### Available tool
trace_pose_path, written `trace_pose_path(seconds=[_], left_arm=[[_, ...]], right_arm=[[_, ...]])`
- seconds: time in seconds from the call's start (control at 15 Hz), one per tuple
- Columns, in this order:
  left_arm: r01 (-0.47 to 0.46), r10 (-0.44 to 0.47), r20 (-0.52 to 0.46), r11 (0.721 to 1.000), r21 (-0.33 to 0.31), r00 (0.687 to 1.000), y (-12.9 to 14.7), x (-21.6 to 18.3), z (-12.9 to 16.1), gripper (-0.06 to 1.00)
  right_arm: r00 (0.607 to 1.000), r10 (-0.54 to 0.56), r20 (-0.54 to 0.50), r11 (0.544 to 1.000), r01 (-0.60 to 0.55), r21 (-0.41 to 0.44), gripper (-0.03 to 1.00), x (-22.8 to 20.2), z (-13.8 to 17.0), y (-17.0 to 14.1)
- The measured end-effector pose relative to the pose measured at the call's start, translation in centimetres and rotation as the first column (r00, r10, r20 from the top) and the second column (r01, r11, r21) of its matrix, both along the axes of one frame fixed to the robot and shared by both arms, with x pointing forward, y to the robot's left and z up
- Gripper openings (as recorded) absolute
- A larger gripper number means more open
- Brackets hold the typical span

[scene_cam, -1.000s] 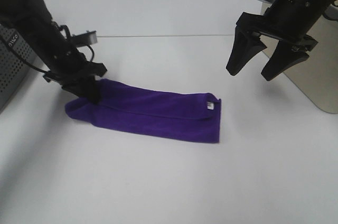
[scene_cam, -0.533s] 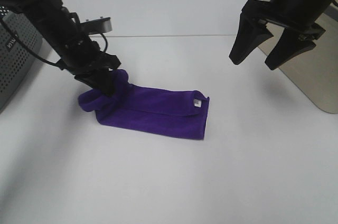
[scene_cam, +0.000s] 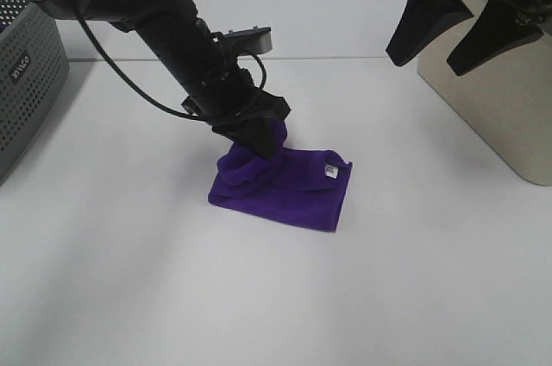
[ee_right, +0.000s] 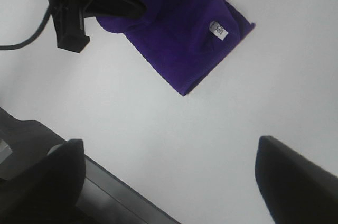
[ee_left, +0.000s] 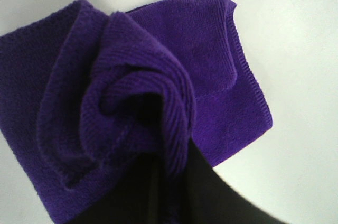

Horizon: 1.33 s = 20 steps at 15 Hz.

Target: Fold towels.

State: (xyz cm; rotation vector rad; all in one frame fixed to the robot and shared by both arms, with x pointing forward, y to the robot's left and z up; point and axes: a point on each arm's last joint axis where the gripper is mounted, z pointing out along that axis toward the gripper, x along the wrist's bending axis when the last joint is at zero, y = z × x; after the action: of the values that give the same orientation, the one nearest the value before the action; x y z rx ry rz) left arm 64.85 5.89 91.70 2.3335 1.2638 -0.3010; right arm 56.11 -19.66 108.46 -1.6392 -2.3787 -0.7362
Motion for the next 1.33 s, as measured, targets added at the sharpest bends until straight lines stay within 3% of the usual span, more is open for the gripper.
trace_pose_path(seconds=[0.07,0.27,0.33,0.47,0.73,0.87,1.13,1.2,1.33], left_arm=[[0.019,-0.019,-0.014,1.000,-0.006,1.000,-0.8,0.1,-0.1,0.09],[0.067,-0.069,-0.030,0.996,-0.053,0.997,-3.5,-0.3,0.3,0.48],[0.080,-0.082,-0.027,0.994,-0.079,0.996,-4.2,-0.5,0.8,0.54],[0.108,-0.112,-0.031,0.987,-0.118,0.993,-4.9,-0.8,1.5,0.57],[0.112,-0.116,-0.051,0.990,-0.089,0.992,-2.9,0.1,1.7,0.58],[0.096,-0.098,-0.059,0.995,-0.032,0.993,-0.6,1.4,2.6,0.58],[-0.084,0.077,0.058,0.987,0.137,0.995,3.7,4.6,5.8,0.59],[-0.120,0.099,0.106,0.972,0.204,0.989,4.5,4.9,6.5,0.64],[-0.186,0.109,0.226,0.915,0.358,0.968,6.4,5.1,8.5,0.81]], right_arm=[[1.000,0.000,0.002,1.000,0.000,0.002,0.85,0.0,0.1,0.0],[1.000,-0.001,0.000,1.000,0.001,0.009,0.85,0.0,0.1,0.1],[1.000,-0.002,0.000,1.000,0.002,0.012,0.85,0.0,0.1,0.1],[1.000,-0.002,-0.001,1.000,0.002,0.017,0.85,-0.1,0.1,0.1],[1.000,-0.002,-0.001,1.000,0.003,0.018,0.85,-0.1,0.1,0.1],[1.000,-0.002,-0.001,1.000,0.003,0.018,0.85,-0.1,0.1,0.1],[1.000,-0.008,-0.001,1.000,0.008,0.017,0.85,0.0,0.1,0.1],[1.000,-0.024,0.004,1.000,0.024,0.003,0.85,0.1,0.1,0.0],[0.998,-0.057,0.010,0.997,0.057,-0.052,0.86,0.2,-0.1,-0.5]])
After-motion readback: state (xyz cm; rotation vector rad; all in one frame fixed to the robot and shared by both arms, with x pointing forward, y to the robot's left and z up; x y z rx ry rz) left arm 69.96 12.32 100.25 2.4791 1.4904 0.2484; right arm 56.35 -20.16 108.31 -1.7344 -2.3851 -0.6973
